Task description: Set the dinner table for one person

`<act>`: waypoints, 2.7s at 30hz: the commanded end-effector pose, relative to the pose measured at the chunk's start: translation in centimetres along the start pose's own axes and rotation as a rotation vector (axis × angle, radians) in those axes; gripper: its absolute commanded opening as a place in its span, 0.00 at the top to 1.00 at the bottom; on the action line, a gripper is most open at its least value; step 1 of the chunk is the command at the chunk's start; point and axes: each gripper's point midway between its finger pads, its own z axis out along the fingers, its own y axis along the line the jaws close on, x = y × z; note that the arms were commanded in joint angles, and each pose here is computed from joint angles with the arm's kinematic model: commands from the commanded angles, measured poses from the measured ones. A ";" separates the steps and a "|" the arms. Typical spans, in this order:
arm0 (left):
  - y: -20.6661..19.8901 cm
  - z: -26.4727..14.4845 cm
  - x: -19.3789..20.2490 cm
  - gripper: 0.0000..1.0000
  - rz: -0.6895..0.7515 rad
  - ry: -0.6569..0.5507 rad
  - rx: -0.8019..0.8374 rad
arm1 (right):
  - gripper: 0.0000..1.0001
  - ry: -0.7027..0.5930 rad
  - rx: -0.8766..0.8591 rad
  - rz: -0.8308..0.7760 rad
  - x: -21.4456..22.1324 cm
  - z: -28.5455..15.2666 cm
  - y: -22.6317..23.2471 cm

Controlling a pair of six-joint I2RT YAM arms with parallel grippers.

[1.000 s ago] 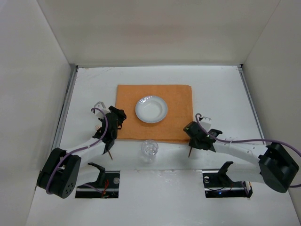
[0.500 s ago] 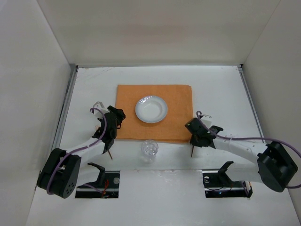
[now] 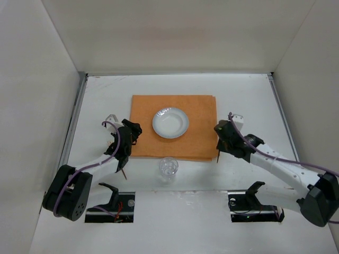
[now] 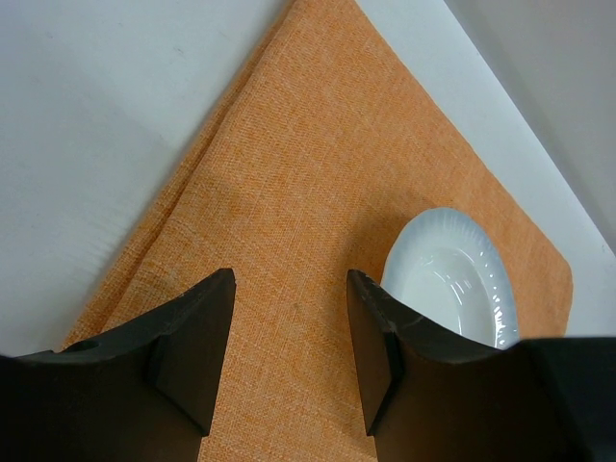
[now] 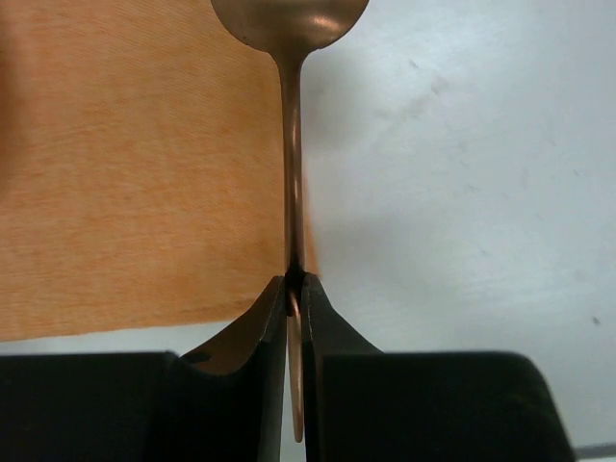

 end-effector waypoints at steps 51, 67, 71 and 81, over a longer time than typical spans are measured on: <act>-0.3 0.1 -0.6 0.53 -0.021 -0.028 0.018 | 0.46 -0.103 -0.285 -0.121 -5.7 2.0 10.3; -0.5 -0.4 -1.9 0.54 -0.009 -0.071 0.032 | 0.53 0.010 -0.666 -0.628 4.2 -8.4 19.6; -0.4 -0.3 -1.6 0.54 0.001 -0.064 0.028 | 0.49 0.019 -0.630 -0.656 5.2 -7.3 20.4; -0.5 -0.3 -1.5 0.53 -0.003 -0.062 0.030 | 0.56 0.112 -0.614 -0.701 8.5 -5.4 21.3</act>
